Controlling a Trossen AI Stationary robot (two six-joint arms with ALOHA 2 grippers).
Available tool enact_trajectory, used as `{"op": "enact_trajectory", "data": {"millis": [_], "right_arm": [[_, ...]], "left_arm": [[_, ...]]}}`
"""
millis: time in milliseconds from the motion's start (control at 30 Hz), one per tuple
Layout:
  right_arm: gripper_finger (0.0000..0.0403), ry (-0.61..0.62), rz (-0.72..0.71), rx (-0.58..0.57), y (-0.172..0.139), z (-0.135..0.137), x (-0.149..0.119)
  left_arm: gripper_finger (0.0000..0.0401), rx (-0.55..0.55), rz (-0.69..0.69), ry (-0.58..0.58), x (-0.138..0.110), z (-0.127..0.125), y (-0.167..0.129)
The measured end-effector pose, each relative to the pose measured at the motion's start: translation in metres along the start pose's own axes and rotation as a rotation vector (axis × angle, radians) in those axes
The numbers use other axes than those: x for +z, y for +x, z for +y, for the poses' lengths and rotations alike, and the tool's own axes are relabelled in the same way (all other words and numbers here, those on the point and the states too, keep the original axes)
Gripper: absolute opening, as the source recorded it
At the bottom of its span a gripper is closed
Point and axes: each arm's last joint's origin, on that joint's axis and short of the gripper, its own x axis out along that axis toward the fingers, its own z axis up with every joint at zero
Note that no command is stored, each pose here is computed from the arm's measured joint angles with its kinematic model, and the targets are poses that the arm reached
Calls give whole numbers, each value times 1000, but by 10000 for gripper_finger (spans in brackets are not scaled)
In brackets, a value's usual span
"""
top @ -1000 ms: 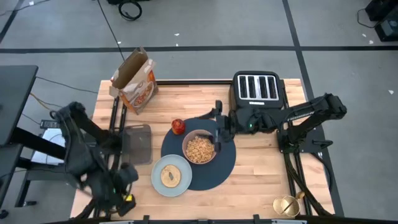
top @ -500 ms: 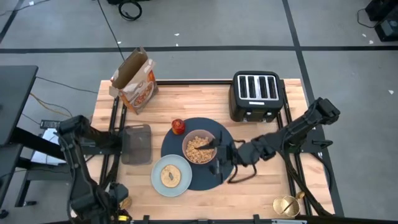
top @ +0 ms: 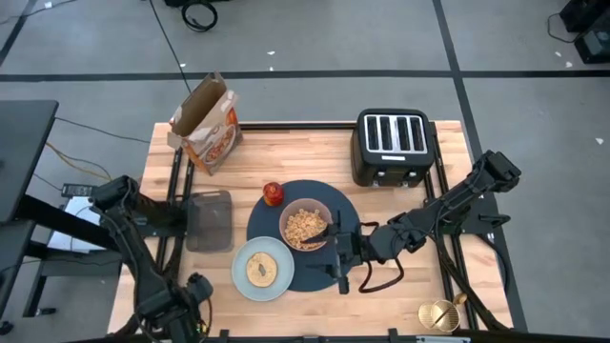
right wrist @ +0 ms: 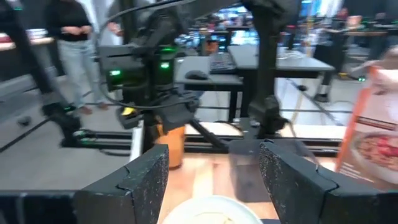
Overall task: Arrange a breakfast setting
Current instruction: Put the yellow cup on the top right of the orange bowl on the blue placemat
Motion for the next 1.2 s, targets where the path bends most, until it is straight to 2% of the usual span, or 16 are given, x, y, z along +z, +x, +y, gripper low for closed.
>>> {"op": "enact_trajectory", "data": {"millis": [100,133,267,333,433,567,700,867,1033,1133,1200], "right_arm": [[250,-6,13,18,2,-3,-1],[250,-9,15,13,2,-4,-1],[256,-52,38,-14,5,-11,-3],[261,-71,50,-25,6,-14,-4],[269,-71,51,-37,8,-19,-4],[292,-59,97,-34,12,-30,-8],[331,-10,120,-4,21,-48,-11],[375,49,141,57,38,-67,-23],[384,30,164,60,45,-74,-31],[381,-62,148,71,45,-77,-23],[377,-162,133,120,42,-80,-8]], "left_arm": [[33,2,54,71,3,-1,-1],[19,5,69,94,4,-1,-1],[17,-11,125,118,9,-2,-6],[15,-14,140,130,10,-3,-17],[14,-20,120,177,10,-4,-49],[14,-3,-26,217,21,5,-104],[14,-134,-191,240,55,5,-143],[14,-124,-271,174,115,19,-160],[14,-104,-321,146,162,39,-171],[14,-109,-367,266,179,45,-175],[14,-96,-401,418,186,46,-178]]}}
